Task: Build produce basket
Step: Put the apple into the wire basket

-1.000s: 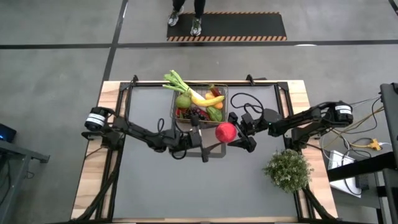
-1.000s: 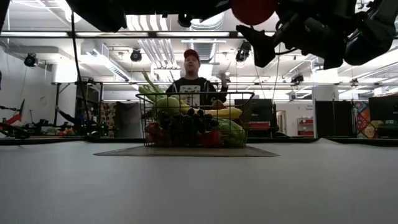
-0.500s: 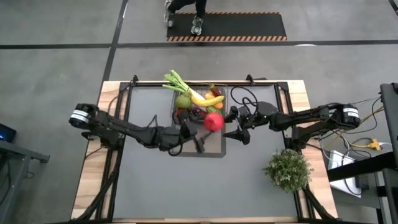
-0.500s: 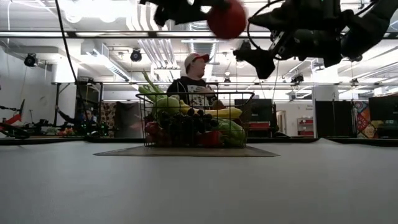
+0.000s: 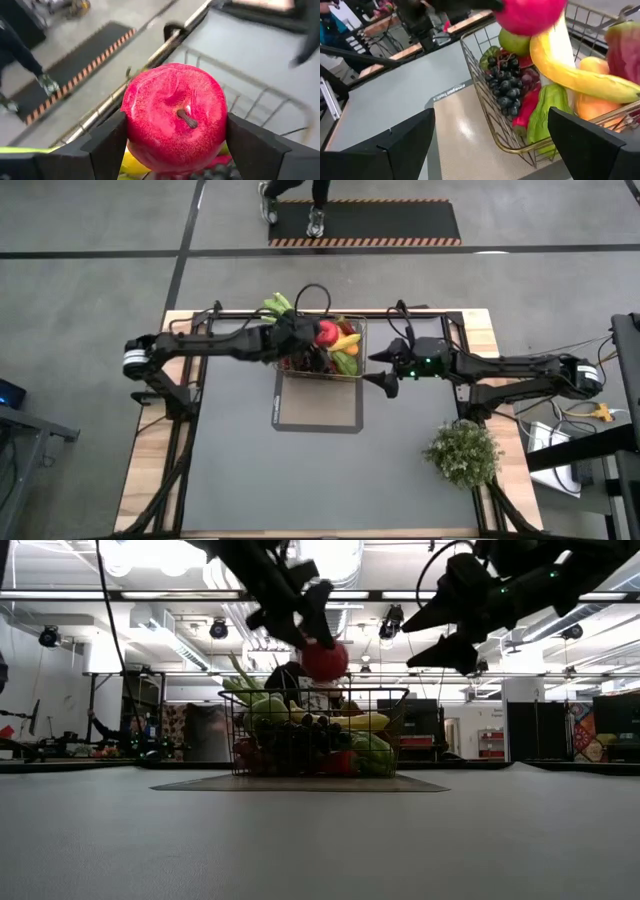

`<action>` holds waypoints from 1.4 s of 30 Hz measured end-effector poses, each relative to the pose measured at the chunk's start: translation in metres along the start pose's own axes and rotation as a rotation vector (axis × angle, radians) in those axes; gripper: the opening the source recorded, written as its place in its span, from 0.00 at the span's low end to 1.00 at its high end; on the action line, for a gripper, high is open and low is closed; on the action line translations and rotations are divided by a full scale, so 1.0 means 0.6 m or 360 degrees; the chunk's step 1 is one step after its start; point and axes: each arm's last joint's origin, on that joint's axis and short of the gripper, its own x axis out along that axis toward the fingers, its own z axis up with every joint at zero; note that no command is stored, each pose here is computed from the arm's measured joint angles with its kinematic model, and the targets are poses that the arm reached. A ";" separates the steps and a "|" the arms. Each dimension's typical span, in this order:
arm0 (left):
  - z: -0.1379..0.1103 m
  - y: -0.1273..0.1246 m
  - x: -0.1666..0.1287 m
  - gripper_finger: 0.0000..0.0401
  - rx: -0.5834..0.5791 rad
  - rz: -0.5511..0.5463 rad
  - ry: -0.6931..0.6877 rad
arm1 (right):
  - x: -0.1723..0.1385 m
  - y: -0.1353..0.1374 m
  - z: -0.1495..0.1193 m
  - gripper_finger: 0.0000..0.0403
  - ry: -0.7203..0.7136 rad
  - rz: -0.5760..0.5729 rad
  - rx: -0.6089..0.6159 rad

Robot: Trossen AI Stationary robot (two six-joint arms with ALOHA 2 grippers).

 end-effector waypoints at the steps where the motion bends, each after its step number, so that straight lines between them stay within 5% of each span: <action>1: -0.002 0.009 0.011 0.70 -0.0007 0.0001 0.0031 | -0.002 0.000 0.001 0.91 -0.0015 -0.0003 0.0001; 8: -0.007 0.048 0.055 0.70 -0.0079 0.0046 0.0155 | -0.006 0.000 -0.001 0.91 -0.0012 -0.0005 0.0005; 18: -0.033 0.054 0.109 0.73 -0.0088 0.0058 0.0250 | 0.004 -0.004 -0.010 0.91 0.0046 -0.0025 0.0026; 42: -0.032 0.060 0.111 0.74 -0.0081 0.0175 0.0222 | 0.004 -0.004 -0.010 0.91 0.0048 -0.0026 0.0044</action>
